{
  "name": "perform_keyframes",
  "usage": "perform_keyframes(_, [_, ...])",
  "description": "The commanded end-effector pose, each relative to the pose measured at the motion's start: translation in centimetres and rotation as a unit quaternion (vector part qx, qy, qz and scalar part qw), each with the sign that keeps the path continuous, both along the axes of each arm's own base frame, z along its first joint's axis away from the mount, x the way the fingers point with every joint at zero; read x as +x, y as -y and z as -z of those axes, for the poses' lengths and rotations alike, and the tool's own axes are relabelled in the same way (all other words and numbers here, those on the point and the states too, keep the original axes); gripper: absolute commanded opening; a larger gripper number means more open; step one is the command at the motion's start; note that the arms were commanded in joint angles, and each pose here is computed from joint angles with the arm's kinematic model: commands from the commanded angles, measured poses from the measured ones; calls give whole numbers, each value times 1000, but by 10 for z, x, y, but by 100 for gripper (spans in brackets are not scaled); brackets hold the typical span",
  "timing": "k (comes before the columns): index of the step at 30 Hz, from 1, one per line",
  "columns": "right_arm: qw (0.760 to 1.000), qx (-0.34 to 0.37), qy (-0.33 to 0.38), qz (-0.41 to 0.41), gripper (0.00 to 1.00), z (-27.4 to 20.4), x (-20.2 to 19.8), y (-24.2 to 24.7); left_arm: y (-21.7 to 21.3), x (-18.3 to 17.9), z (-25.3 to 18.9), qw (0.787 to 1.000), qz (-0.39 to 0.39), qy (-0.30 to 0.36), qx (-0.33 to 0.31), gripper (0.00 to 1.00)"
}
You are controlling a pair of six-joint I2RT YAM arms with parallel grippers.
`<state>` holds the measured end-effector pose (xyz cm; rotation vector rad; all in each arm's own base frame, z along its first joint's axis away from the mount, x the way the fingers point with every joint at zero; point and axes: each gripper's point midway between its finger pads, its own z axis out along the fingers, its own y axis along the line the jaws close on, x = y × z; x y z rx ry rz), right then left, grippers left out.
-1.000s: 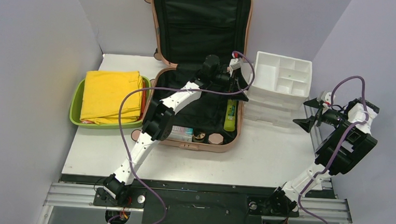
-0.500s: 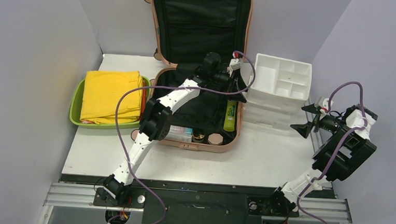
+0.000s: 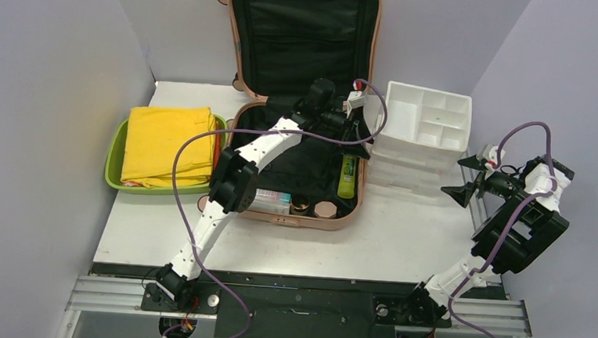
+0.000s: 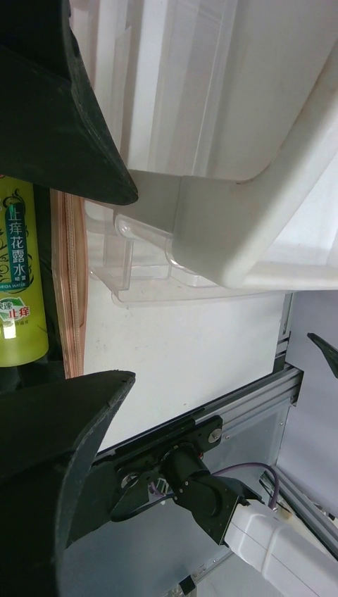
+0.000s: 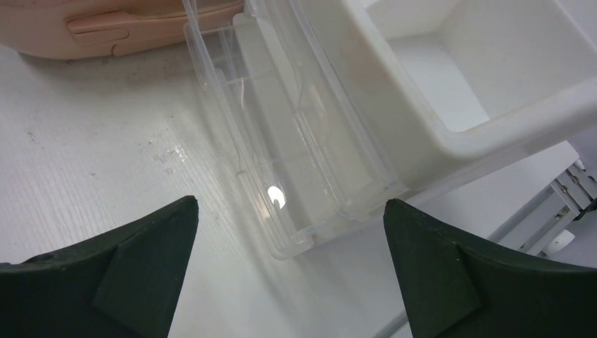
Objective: Open, take out, and arrange the luggage
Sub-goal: Adjust the storage box at the center of the board.
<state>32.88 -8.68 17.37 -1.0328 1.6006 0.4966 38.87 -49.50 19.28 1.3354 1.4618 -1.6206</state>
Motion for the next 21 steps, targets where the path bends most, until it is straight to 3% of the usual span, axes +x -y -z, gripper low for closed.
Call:
perform_keyframes(1, [975, -104, 185, -58, 100, -34, 18, 0, -4, -15, -49, 998, 23, 38, -33, 84])
perform_keyframes(18, [976, -103, 168, -88, 100, -20, 25, -10, -3, -35, -73, 997, 57, 3, -54, 83])
perform_keyframes(21, [977, -101, 166, -92, 100, -19, 27, -11, -8, -45, -92, 993, 75, -16, -89, 83])
